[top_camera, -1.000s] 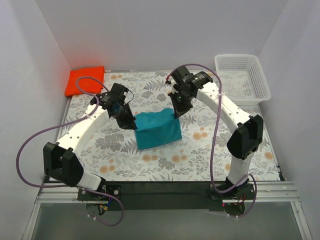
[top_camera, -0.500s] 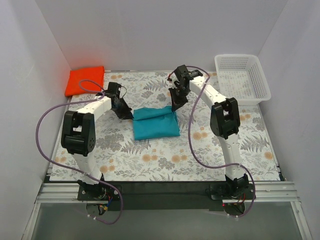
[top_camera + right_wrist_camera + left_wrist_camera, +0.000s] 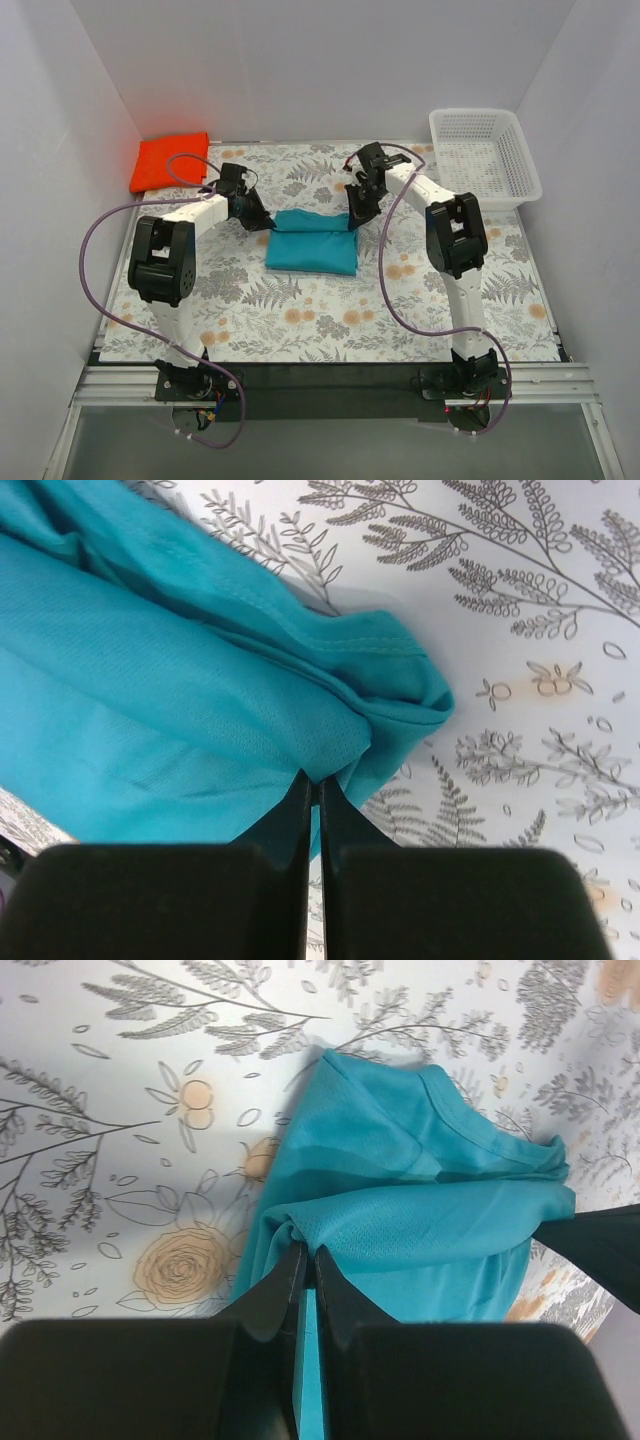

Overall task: Fold and stack the t-shirts
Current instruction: Fold the tshirt

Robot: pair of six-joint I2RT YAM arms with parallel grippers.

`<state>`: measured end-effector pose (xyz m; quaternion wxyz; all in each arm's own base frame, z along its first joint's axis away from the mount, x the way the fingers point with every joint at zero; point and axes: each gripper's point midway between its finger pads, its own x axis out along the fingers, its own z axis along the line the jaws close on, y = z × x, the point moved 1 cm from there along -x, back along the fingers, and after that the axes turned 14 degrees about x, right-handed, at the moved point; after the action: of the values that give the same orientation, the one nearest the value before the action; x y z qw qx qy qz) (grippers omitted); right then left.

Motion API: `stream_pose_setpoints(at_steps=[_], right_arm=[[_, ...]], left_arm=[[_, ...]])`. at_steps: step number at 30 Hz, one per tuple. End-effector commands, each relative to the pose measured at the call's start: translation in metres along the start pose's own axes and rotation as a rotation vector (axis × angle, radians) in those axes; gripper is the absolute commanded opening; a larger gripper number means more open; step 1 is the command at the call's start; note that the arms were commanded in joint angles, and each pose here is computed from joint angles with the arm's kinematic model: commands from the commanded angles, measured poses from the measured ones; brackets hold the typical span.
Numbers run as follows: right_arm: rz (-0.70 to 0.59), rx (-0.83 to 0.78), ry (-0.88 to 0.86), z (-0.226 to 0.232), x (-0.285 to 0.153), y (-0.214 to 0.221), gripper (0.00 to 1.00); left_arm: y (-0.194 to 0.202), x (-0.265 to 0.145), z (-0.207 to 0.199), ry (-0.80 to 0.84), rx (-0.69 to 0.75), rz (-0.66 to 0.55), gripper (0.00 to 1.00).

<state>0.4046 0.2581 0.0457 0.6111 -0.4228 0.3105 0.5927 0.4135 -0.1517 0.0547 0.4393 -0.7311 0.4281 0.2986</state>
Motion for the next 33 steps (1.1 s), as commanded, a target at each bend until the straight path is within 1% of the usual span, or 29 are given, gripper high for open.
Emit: stream_pose_setpoints(at_steps=[1, 6, 9, 12, 13, 18, 24, 25, 30, 33], right_arm=[[-0.130, -0.041, -0.027, 0.019, -0.043, -0.016, 0.01], [-0.189, -0.033, -0.005, 0.020, -0.067, -0.012, 0.01], [-0.201, -0.012, 0.015, 0.014, -0.070, -0.007, 0.01], [-0.209, 0.013, 0.045, 0.004, -0.064, 0.000, 0.01], [-0.189, 0.028, 0.056, -0.002, -0.058, 0.008, 0.01], [-0.206, 0.067, 0.038, -0.015, -0.042, 0.006, 0.01], [-0.193, 0.112, 0.069, -0.033, -0.025, 0.011, 0.01], [-0.196, 0.122, 0.071, -0.035, -0.024, 0.011, 0.01], [-0.202, 0.130, 0.076, -0.039, -0.020, 0.014, 0.01], [-0.208, 0.129, 0.067, -0.038, -0.022, 0.014, 0.01]], left_arm=[[-0.030, -0.033, -0.034, 0.096, 0.116, -0.129, 0.00], [-0.037, -0.044, -0.047, 0.125, 0.170, -0.173, 0.00], [-0.039, -0.046, -0.054, 0.146, 0.201, -0.187, 0.00], [-0.037, -0.042, -0.059, 0.170, 0.231, -0.188, 0.00], [-0.037, -0.039, -0.059, 0.170, 0.232, -0.184, 0.00], [-0.036, -0.016, -0.047, 0.123, 0.221, -0.158, 0.00], [-0.041, 0.003, -0.050, 0.145, 0.231, -0.157, 0.00], [-0.041, 0.005, -0.052, 0.150, 0.241, -0.157, 0.02], [-0.040, 0.018, -0.055, 0.174, 0.274, -0.150, 0.03], [-0.039, 0.017, -0.060, 0.178, 0.292, -0.155, 0.03]])
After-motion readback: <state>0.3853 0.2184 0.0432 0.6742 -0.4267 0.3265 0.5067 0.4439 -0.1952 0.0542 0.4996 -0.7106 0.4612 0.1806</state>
